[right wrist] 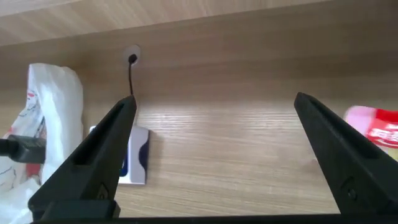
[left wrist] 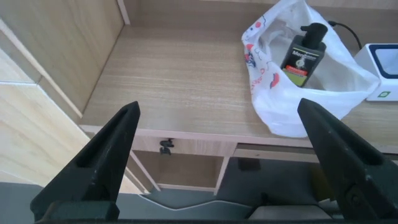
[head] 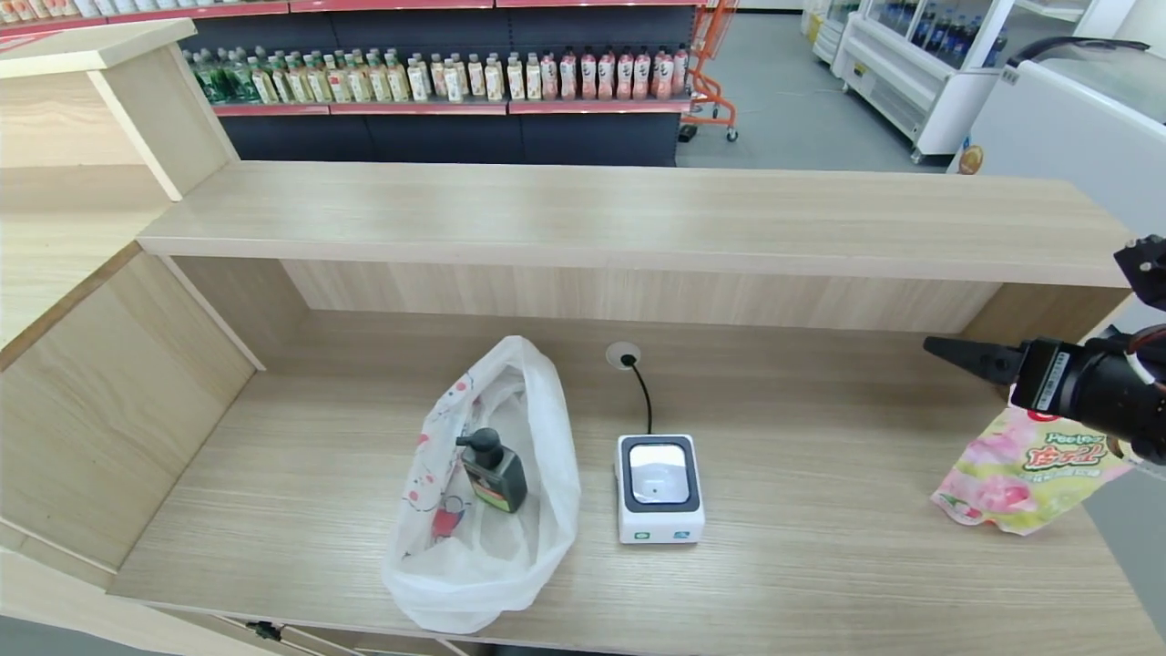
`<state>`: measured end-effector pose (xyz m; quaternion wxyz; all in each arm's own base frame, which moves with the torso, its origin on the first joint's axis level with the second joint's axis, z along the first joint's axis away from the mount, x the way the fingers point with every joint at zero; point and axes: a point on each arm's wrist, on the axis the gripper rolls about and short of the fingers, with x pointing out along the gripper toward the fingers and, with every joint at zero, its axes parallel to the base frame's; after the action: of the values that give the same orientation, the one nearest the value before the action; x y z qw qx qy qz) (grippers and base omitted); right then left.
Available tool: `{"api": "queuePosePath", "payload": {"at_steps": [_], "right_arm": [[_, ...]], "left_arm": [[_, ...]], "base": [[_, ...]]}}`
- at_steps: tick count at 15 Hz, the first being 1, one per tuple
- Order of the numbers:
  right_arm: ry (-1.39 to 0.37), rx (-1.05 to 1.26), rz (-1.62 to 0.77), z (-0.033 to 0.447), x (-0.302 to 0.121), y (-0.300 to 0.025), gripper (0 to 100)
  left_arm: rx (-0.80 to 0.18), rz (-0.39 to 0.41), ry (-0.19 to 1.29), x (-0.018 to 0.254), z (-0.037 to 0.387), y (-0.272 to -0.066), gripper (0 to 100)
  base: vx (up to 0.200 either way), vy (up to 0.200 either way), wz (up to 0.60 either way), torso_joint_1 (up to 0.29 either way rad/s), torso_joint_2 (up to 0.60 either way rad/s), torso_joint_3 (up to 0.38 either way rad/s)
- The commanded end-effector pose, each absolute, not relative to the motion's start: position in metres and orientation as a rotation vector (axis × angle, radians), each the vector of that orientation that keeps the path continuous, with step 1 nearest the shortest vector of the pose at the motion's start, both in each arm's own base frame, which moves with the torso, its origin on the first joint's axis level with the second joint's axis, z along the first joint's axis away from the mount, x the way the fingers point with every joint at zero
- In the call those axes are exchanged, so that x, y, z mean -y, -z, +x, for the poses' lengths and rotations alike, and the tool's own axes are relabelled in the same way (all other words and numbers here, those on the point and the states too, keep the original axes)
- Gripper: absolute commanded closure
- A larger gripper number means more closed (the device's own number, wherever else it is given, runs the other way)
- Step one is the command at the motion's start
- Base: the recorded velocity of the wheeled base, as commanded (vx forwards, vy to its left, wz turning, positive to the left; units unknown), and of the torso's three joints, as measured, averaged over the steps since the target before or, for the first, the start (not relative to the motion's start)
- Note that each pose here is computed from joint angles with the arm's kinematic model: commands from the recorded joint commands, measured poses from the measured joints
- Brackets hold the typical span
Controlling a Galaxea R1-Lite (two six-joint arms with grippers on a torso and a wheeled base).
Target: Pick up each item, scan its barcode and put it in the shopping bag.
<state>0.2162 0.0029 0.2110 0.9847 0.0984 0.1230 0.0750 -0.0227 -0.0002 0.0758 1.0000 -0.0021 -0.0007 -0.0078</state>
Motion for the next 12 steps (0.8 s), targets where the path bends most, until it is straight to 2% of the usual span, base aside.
{"api": "queuePosePath", "payload": {"at_steps": [1,2,5,9,12], "right_arm": [[-0.150,-0.268,0.228,0.211,-0.004,-0.210,0],[-0.147,-0.301,0.281,0.206,-0.006,-0.210,0],[-0.136,-0.396,0.373,0.191,-0.009,-0.207,0],[-0.163,-0.386,0.400,0.183,-0.014,-0.211,0],[-0.139,-0.372,0.435,0.202,-0.011,-0.220,0]], "left_arm": [[0.001,-0.005,0.015,0.000,-0.023,-0.076,0],[0.001,-0.005,0.015,0.000,-0.023,-0.076,0],[0.001,-0.005,0.015,0.000,-0.023,-0.076,0],[0.001,-0.005,0.015,0.000,-0.023,-0.076,0],[0.001,-0.005,0.015,0.000,-0.023,-0.076,0]], "base": [[0.000,-0.200,0.00,-0.002,0.00,0.002],[0.000,-0.200,0.00,0.002,0.01,0.007],[-0.200,-0.200,0.00,0.006,0.01,0.001],[-0.200,-0.200,0.00,-0.002,0.00,0.005],[0.000,0.000,0.00,0.000,0.00,0.000]]}}
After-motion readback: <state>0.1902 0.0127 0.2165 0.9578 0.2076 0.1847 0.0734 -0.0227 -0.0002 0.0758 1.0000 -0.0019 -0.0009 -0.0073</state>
